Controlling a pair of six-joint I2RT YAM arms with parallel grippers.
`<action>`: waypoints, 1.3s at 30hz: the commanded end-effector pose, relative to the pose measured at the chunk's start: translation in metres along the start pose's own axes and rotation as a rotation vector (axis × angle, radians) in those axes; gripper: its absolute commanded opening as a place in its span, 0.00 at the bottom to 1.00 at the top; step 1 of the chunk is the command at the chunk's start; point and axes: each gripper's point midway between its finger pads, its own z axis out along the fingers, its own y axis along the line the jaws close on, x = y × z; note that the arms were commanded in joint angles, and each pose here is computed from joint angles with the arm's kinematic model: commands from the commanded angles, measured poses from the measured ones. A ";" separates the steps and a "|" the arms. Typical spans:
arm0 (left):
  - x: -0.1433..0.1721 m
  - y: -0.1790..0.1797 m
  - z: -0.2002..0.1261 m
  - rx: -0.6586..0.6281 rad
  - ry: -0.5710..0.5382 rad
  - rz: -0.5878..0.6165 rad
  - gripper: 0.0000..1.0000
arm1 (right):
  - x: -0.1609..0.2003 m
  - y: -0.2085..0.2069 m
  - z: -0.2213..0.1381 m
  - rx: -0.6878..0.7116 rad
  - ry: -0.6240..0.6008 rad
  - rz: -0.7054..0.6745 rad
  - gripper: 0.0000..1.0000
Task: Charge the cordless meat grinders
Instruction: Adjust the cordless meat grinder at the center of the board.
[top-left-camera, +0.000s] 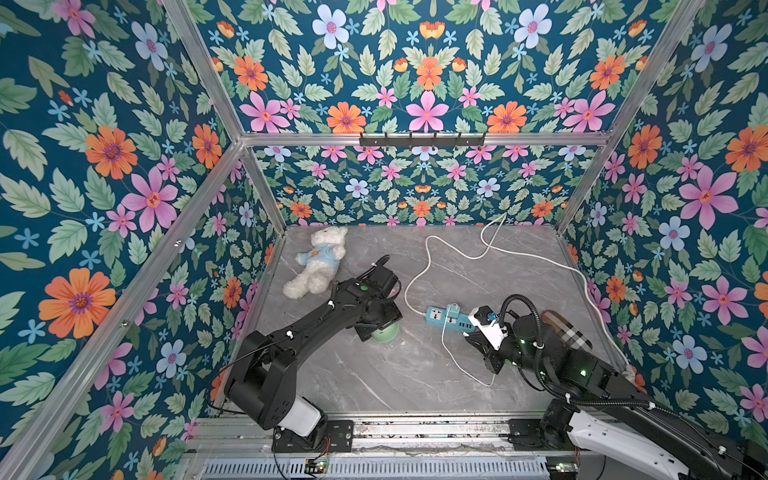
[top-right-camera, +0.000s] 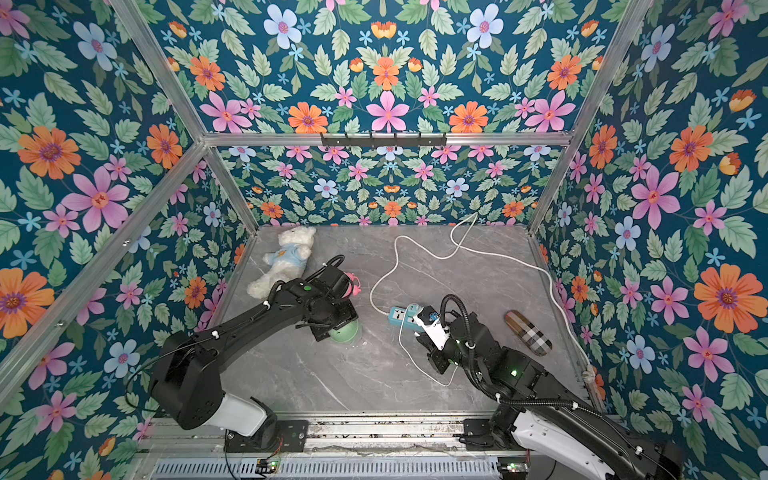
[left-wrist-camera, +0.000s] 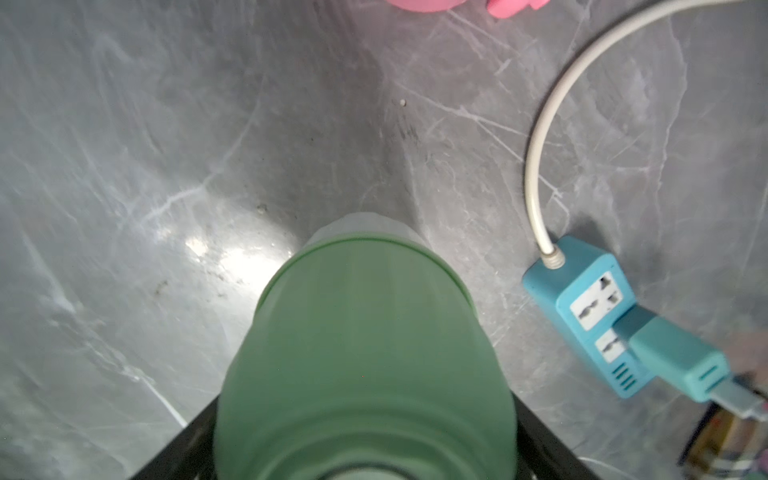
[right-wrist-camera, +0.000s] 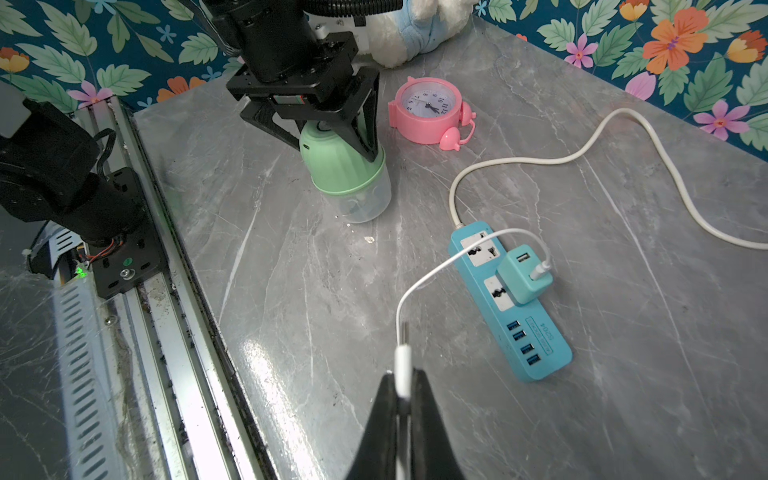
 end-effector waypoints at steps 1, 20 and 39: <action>0.003 0.003 -0.002 -0.021 -0.007 -0.287 0.62 | 0.001 -0.003 -0.003 0.020 -0.002 0.013 0.00; 0.020 0.012 0.004 -0.104 -0.047 -0.463 0.94 | 0.003 0.000 0.006 0.001 0.012 0.008 0.00; -0.068 0.018 -0.070 0.014 -0.424 0.056 0.99 | -0.008 0.033 0.069 -0.111 0.058 -0.121 0.00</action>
